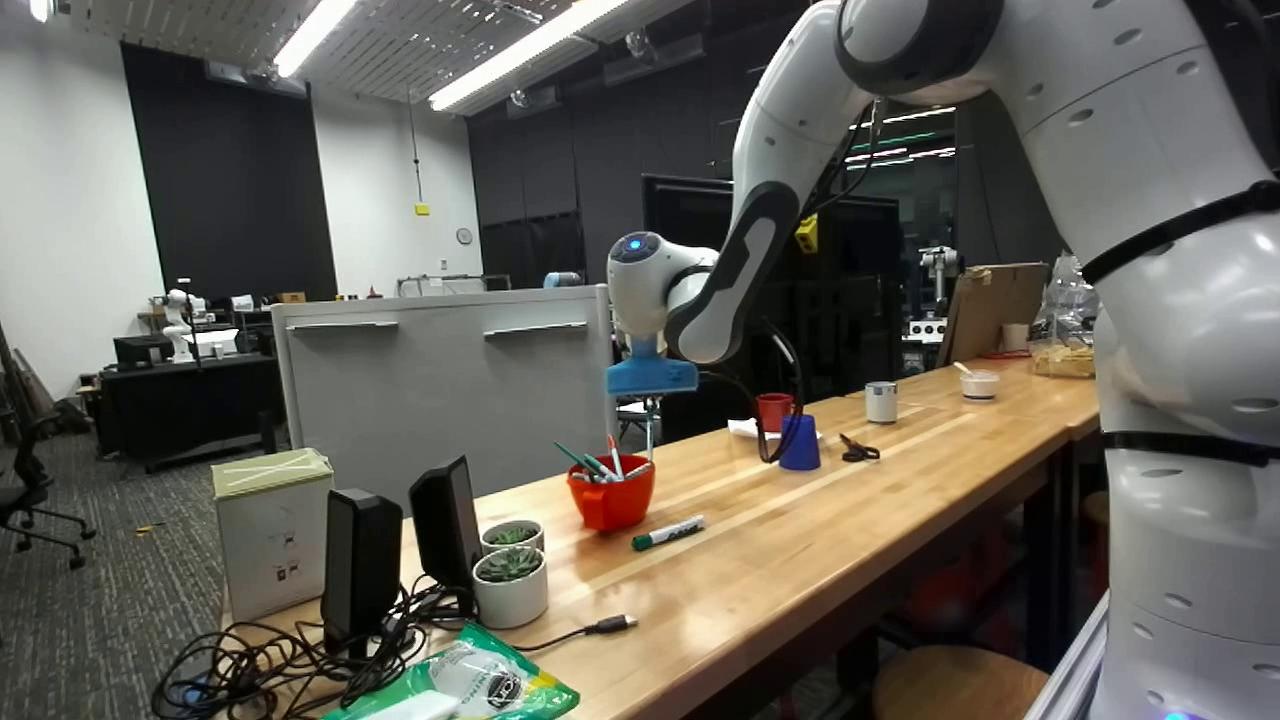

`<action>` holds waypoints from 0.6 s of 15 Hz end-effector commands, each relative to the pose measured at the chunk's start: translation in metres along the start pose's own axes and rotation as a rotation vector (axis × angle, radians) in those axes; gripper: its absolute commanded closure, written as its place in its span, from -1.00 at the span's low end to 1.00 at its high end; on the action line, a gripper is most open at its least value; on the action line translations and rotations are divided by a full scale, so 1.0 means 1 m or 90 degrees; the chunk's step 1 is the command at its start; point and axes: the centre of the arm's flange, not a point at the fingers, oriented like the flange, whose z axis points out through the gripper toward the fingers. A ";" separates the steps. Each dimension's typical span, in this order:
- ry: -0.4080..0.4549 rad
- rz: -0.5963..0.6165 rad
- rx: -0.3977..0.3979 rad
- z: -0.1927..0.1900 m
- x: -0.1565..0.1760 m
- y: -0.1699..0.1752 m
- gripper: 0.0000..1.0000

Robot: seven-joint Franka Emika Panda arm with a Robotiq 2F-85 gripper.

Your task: Lift the pen and put it in the red cup

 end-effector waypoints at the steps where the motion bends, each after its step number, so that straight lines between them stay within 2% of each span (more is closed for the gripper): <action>1: 0.003 -0.002 -0.006 -0.008 -0.013 0.004 0.94; 9: 0.001 -0.012 -0.021 -0.002 -0.018 -0.002 0.94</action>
